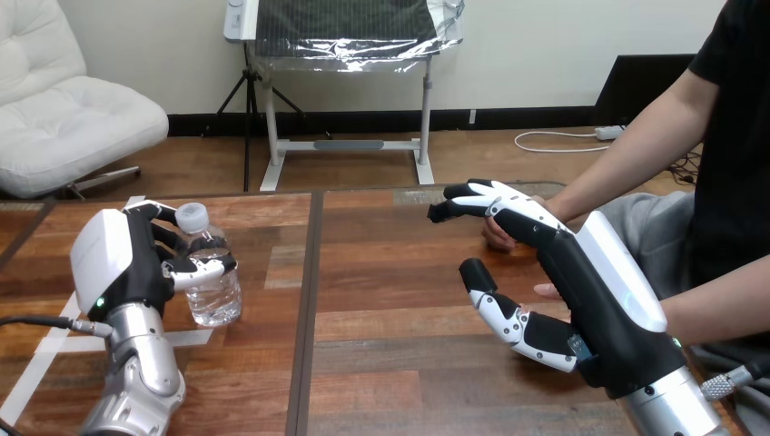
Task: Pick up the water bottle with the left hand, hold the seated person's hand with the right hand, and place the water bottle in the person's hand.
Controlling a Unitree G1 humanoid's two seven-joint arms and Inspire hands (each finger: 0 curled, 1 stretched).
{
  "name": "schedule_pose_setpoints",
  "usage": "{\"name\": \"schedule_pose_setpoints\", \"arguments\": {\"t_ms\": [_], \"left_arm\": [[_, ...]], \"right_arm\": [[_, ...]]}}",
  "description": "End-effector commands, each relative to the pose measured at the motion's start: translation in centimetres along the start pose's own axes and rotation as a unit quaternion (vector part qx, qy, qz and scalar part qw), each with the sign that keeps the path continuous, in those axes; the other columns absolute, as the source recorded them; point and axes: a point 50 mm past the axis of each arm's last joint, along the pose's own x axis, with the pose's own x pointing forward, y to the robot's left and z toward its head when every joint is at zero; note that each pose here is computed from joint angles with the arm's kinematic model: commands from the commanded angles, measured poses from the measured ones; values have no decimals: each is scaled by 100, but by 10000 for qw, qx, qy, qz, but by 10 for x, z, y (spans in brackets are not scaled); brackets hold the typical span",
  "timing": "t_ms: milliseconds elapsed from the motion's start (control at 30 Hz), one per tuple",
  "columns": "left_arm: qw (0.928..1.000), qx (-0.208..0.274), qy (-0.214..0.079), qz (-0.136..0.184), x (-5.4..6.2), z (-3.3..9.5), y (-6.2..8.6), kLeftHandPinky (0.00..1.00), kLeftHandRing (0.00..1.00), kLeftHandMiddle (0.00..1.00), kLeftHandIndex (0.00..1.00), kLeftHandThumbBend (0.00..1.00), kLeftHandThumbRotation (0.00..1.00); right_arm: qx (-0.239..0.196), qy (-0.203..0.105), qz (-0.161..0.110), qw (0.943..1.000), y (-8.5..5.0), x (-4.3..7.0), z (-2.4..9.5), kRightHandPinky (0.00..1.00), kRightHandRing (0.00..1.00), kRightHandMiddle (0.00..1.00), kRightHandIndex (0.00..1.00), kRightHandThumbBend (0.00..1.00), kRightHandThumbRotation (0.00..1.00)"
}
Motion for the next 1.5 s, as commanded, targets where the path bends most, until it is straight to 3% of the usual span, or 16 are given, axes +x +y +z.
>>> {"name": "schedule_pose_setpoints", "arguments": {"t_ms": [0, 333, 867, 1467], "left_arm": [[9967, -713, -381, -88, -16, 16, -11, 41, 46, 49, 51, 65, 0], [9917, -1109, -593, -261, -33, 24, -12, 41, 44, 48, 51, 64, 0], [9895, -932, -966, -531, -58, 37, -10, 32, 38, 45, 50, 65, 0], [9814, -1104, -1339, -822, -77, 50, -7, 36, 41, 46, 49, 62, 0]], "right_arm": [[-214, -381, -208, 9988, -13, 9, 10, 86, 90, 85, 74, 20, 0], [-208, -377, -216, 9988, -13, 9, 11, 86, 90, 84, 74, 20, 0], [-205, -362, -193, 9989, -12, 9, 10, 86, 90, 84, 74, 20, 0], [-188, -363, -191, 9990, -11, 9, 10, 86, 90, 84, 74, 19, 0]]}}
